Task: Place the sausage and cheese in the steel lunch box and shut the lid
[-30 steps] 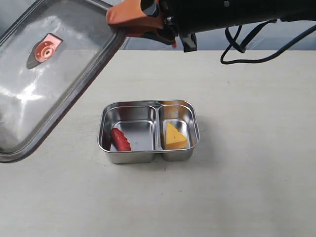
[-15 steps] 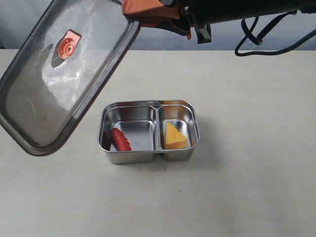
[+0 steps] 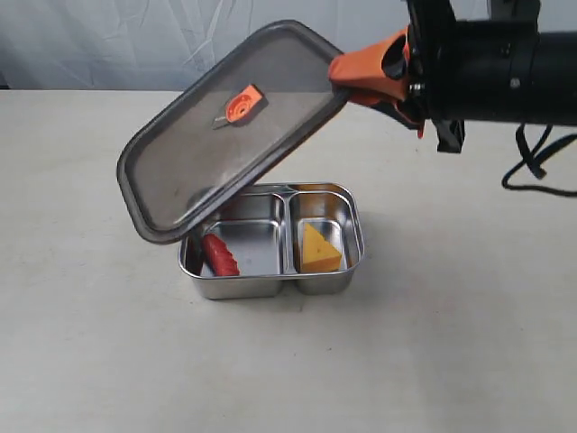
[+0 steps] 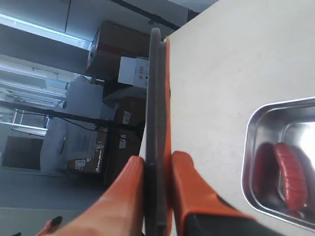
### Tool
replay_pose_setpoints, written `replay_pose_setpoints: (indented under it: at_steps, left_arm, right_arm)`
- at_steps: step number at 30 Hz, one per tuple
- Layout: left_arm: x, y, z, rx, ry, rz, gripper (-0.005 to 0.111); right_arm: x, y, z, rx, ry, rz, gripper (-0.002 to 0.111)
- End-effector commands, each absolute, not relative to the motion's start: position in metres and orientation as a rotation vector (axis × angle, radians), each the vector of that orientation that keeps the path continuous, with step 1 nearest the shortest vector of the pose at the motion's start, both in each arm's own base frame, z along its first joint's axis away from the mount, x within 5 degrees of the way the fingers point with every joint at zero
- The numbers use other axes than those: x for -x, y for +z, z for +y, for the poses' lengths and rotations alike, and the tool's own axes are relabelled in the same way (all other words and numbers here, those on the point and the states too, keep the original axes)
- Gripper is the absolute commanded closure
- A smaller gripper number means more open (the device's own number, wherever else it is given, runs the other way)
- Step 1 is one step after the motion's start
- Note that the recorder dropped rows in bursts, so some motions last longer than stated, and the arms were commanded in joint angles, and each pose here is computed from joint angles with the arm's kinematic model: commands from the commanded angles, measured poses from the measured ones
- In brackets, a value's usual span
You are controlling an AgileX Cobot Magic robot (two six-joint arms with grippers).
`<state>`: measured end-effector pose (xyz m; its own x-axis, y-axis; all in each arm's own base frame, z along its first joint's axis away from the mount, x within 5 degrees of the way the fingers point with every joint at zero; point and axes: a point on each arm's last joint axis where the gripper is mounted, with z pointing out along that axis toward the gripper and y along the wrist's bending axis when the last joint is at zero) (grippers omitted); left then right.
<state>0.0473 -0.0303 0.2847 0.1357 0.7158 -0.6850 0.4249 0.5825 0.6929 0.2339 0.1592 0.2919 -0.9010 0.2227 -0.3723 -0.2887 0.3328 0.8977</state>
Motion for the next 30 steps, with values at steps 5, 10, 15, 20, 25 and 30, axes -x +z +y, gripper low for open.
replay_pose_setpoints:
  at_steps: [5, 10, 15, 20, 25, 30]
  left_arm:
    - [-0.046, 0.288, -0.030, -0.968, 0.250, 1.479, 0.043]
    - [-0.047, 0.289, -0.030, -0.955, 0.250, 1.473, 0.043]
    - [-0.046, 0.290, -0.031, -0.939, 0.226, 1.471, 0.043]
    - [-0.046, 0.290, -0.031, -0.939, 0.226, 1.471, 0.043]
    - [-0.045, 0.289, -0.033, -0.926, 0.165, 1.497, 0.043]
    - [-0.044, 0.288, -0.035, -0.909, 0.100, 1.517, 0.043]
  right_arm:
    - [-0.219, 0.252, 0.144, -0.091, 1.468, 2.242, 0.109]
    - [-0.217, 0.251, 0.139, -0.114, 1.396, 2.235, 0.109]
    - [-0.223, 0.255, 0.137, -0.140, 1.348, 2.217, 0.109]
    - [-0.234, 0.268, 0.128, -0.219, 1.186, 2.155, 0.109]
    - [-0.227, 0.278, 0.128, -0.241, 1.252, 2.127, 0.109]
    - [-0.219, 0.284, 0.134, -0.140, 1.352, 2.114, 0.109]
